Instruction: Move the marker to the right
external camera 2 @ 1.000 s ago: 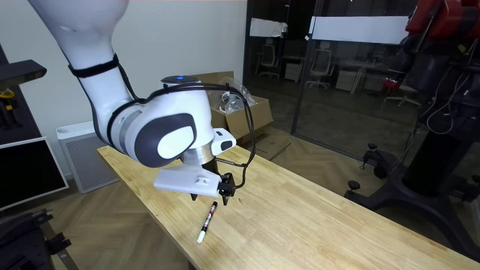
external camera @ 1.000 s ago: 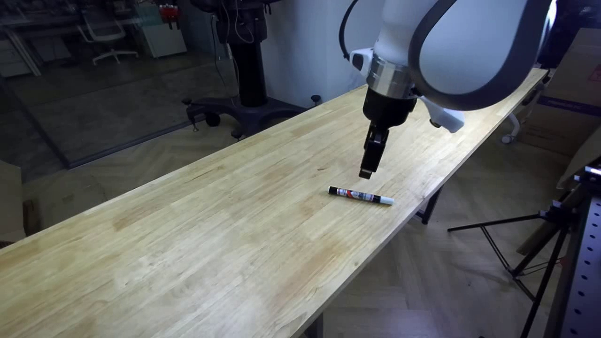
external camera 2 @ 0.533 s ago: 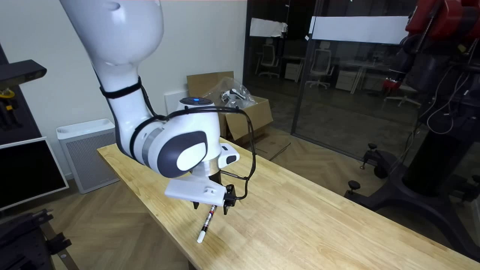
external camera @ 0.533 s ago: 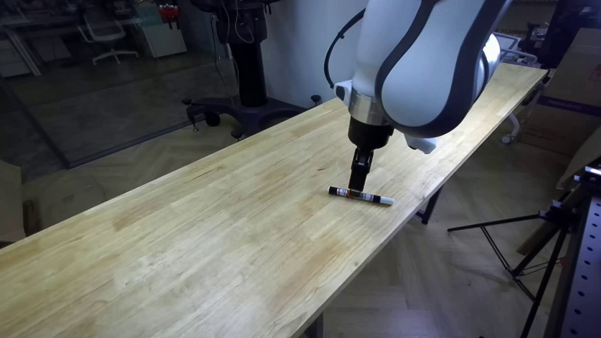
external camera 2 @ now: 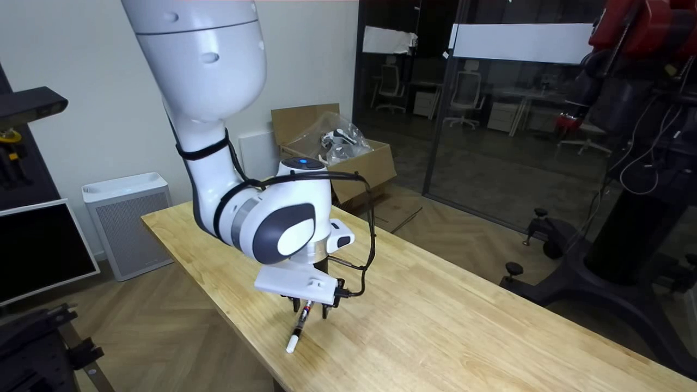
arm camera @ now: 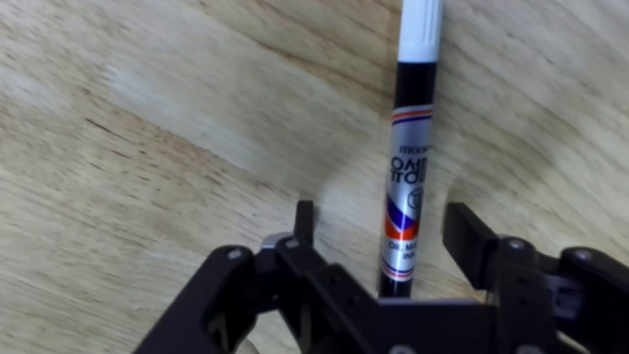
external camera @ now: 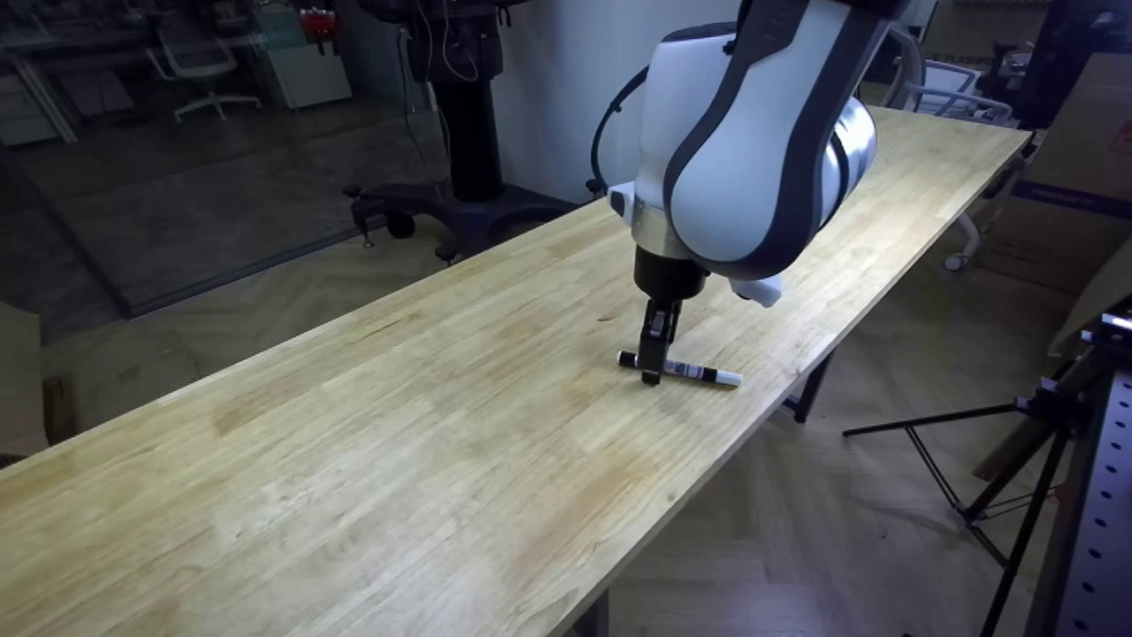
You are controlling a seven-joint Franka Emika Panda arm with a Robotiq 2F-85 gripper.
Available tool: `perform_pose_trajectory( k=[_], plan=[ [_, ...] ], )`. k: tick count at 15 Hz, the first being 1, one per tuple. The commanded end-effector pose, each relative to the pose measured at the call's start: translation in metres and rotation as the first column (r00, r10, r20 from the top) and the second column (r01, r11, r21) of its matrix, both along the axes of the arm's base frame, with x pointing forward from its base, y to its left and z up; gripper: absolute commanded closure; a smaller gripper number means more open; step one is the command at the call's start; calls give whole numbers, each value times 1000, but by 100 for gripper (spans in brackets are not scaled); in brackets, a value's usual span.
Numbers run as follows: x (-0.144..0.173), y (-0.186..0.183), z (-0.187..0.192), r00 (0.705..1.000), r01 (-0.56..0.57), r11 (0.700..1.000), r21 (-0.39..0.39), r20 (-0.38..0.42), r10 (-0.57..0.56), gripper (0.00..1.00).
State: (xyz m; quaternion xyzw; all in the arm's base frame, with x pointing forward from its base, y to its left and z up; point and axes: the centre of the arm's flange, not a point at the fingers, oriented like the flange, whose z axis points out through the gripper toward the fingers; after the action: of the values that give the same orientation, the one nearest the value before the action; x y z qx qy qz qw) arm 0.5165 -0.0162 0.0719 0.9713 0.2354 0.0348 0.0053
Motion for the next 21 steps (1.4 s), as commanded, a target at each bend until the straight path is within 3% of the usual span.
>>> perform_pose_trajectory(
  k=[1, 7, 9, 21],
  plan=[
    [16, -1, -5, 1000, 7, 1000, 1, -8, -7, 61],
    [21, 3, 0, 1000, -8, 1000, -6, -13, 8, 100],
    [22, 4, 0, 1000, -15, 1000, -3, -24, 15, 95],
    [7, 5, 24, 993, -80, 996, 36, -86, 83, 95]
  ],
)
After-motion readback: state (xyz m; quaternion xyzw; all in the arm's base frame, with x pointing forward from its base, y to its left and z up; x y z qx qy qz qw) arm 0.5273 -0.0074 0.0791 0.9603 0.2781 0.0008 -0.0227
